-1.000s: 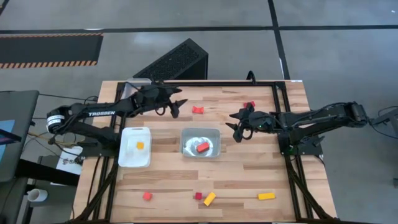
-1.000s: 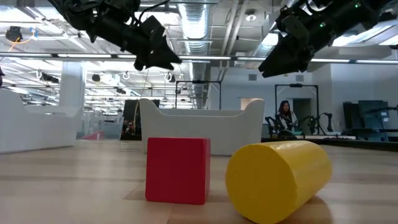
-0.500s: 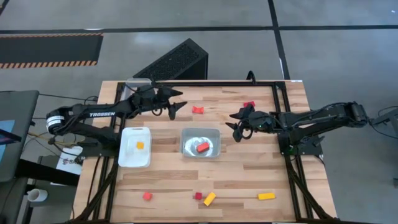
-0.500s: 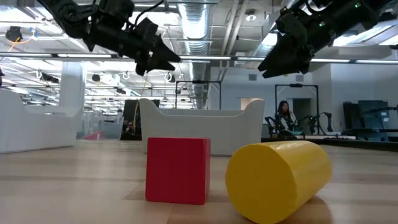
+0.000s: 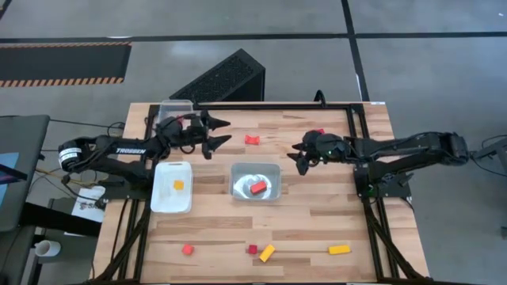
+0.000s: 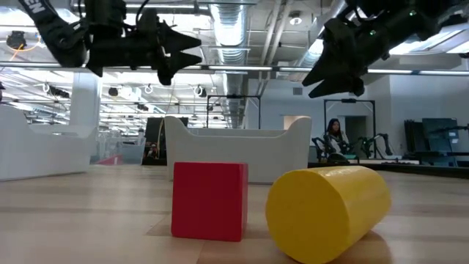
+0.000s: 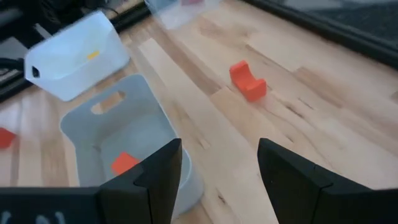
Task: Sort & place blocks by color
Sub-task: Put the top red wooden block into the transparent bin
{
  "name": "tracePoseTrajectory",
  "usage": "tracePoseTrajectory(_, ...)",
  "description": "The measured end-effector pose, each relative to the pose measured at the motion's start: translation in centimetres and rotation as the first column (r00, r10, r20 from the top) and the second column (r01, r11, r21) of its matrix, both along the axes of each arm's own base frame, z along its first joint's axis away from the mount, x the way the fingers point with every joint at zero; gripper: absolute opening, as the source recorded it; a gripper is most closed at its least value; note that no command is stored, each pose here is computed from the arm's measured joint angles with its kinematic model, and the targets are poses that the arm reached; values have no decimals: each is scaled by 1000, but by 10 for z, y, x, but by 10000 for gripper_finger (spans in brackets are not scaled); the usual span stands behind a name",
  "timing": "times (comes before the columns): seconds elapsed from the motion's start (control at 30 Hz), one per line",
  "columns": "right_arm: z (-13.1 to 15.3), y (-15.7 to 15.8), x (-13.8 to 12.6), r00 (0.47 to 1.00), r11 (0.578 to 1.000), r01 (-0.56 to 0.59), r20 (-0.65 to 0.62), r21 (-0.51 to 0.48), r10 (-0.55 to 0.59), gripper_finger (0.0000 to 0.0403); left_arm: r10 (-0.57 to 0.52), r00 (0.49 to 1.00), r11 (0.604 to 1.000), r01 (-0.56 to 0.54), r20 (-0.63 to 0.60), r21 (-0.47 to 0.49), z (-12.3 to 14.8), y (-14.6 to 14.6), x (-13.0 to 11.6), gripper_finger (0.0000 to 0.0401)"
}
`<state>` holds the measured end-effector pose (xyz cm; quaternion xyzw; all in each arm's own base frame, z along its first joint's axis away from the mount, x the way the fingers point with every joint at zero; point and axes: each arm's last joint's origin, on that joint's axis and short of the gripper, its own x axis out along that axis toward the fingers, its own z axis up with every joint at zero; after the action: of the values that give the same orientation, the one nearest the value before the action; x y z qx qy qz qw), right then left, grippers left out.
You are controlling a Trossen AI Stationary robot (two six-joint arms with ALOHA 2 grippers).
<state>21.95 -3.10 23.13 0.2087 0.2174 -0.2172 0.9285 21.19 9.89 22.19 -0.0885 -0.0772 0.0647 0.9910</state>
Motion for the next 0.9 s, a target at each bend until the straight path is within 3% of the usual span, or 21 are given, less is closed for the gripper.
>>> tracePoseTrajectory(0.37,25,-38,-16,961,986,164,-227,22,-155,232,-11,1000,1000,10,17,20,-2,-2,-3,261)
tracePoseTrajectory(0.47,21,-55,-33,905,951,300,-334,68,-262,232,-23,1000,999,23,20,23,-1,-2,-3,261)
tracePoseTrajectory(0.6,14,-79,-56,815,903,426,-454,46,-361,232,-26,999,999,25,21,24,-1,-2,-3,261)
tracePoseTrajectory(0.77,16,-102,-71,817,928,373,-471,-12,-334,232,-40,998,999,39,39,38,6,-5,-8,261)
tracePoseTrajectory(0.9,10,-121,-77,834,936,350,-466,30,-296,232,-37,999,998,36,29,59,11,-8,-12,261)
